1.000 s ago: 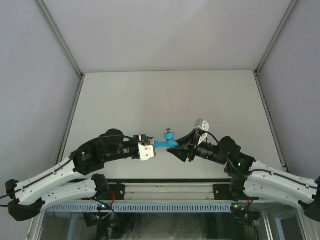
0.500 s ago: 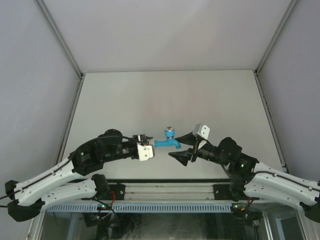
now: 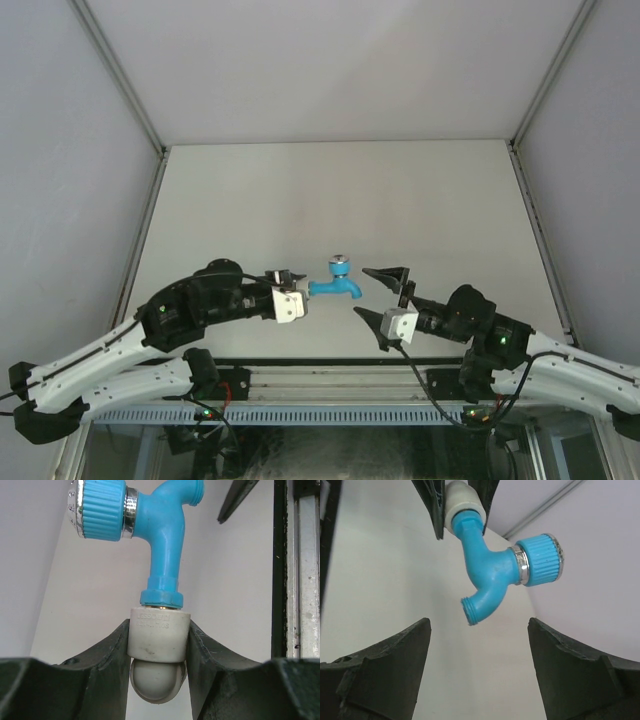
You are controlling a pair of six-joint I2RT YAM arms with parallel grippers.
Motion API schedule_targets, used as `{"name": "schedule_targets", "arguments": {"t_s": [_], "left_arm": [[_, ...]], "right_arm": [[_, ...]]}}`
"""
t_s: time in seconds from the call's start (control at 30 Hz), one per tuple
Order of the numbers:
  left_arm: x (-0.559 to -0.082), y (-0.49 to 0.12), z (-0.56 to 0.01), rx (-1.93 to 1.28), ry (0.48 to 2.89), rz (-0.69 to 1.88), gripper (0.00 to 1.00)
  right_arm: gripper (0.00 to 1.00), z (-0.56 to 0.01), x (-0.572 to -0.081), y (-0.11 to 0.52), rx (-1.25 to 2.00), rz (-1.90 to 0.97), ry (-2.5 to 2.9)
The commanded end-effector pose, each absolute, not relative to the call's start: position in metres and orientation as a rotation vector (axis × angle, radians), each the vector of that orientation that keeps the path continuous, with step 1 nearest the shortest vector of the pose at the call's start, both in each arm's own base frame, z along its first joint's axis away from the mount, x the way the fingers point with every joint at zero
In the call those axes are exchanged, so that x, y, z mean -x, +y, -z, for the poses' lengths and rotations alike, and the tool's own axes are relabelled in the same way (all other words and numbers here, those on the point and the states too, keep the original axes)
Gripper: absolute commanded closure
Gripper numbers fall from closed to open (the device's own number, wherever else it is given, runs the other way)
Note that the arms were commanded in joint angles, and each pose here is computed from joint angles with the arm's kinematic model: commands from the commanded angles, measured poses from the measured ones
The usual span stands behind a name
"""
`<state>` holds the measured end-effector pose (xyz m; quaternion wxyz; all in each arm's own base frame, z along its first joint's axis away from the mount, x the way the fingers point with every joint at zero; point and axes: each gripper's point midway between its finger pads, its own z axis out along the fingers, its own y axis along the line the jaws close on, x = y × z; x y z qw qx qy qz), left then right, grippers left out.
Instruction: Install the water faucets
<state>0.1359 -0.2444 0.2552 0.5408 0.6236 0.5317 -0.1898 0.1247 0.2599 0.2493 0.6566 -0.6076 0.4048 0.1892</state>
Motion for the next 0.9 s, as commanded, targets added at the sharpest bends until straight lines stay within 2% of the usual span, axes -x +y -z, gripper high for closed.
{"name": "schedule_targets", "arguments": {"t_s": [0.0,0.17,0.63,0.77,0.87], "left_arm": [[-0.135,-0.254,-0.268,-1.434,1.204,0.496,1.00],[-0.134,-0.254,-0.265,-1.452,1.221,0.500,1.00],[-0.127,-0.256,-0.265,-1.470,1.211,0.542,1.00],[-0.126,-0.259,-0.263,-1.486,1.216,0.548,1.00],[-0.125,-0.261,-0.260,-1.500,1.218,0.558,1.00]], "right_arm": [[0.22,-0.259,-0.145,0.251,1.438,-0.138,0.780],[0.20,-0.269,-0.151,0.250,1.397,0.035,0.661],[0.18,-0.285,-0.138,0.268,1.441,0.108,0.445],[0.23,-0.289,-0.135,0.272,1.440,0.119,0.406],[0.23,-0.289,-0.136,0.277,1.451,0.149,0.378]]}}
